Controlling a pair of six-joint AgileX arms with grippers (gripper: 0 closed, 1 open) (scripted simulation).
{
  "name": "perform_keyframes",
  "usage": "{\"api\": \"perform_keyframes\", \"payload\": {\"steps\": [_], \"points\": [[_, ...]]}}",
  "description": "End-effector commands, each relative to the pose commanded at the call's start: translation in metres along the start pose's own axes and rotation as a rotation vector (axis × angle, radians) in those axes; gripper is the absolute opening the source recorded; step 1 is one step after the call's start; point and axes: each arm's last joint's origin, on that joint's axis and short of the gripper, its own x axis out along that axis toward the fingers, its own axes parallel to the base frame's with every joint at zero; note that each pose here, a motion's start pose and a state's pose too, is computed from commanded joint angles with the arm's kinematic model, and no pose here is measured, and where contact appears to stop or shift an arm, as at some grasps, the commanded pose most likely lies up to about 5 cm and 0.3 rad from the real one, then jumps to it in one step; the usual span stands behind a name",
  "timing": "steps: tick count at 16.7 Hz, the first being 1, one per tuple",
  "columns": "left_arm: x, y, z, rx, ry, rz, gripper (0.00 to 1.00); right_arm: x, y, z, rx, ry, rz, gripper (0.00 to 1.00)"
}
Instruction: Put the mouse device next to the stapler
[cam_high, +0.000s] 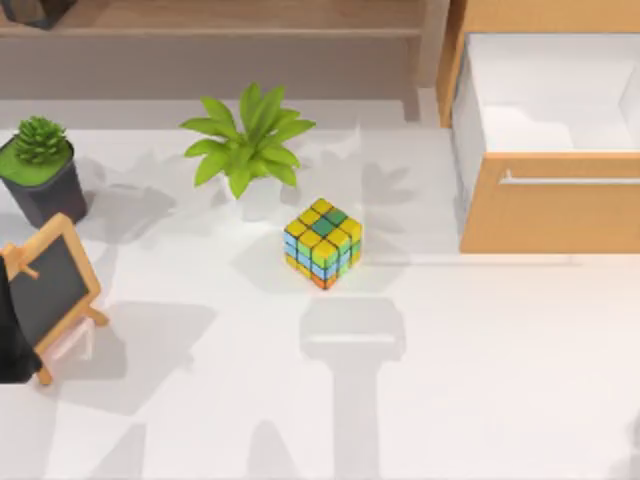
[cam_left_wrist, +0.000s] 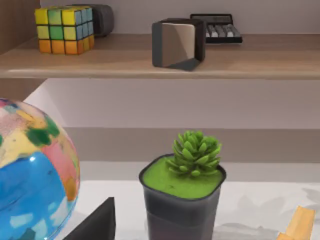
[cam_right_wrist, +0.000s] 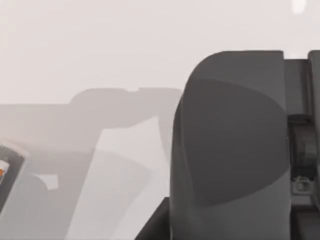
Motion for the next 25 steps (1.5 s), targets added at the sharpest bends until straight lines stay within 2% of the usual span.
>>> {"api": "perform_keyframes", "payload": {"steps": [6,16,22,25], "points": [[0.000,0.000,0.000,0.000,0.000,0.000,1.00,-0.001,-0.001,0.001,0.025,-0.046,-0.013,0.00],[0.000,0.000,0.000,0.000,0.000,0.000,1.00,0.019,0.007,-0.014,-0.070,0.070,0.024,0.00],[0.000,0.000,0.000,0.000,0.000,0.000,1.00,0.024,0.009,-0.017,-0.076,0.099,0.037,0.00],[0.000,0.000,0.000,0.000,0.000,0.000,1.00,0.024,0.009,-0.017,-0.076,0.099,0.037,0.23]]}}
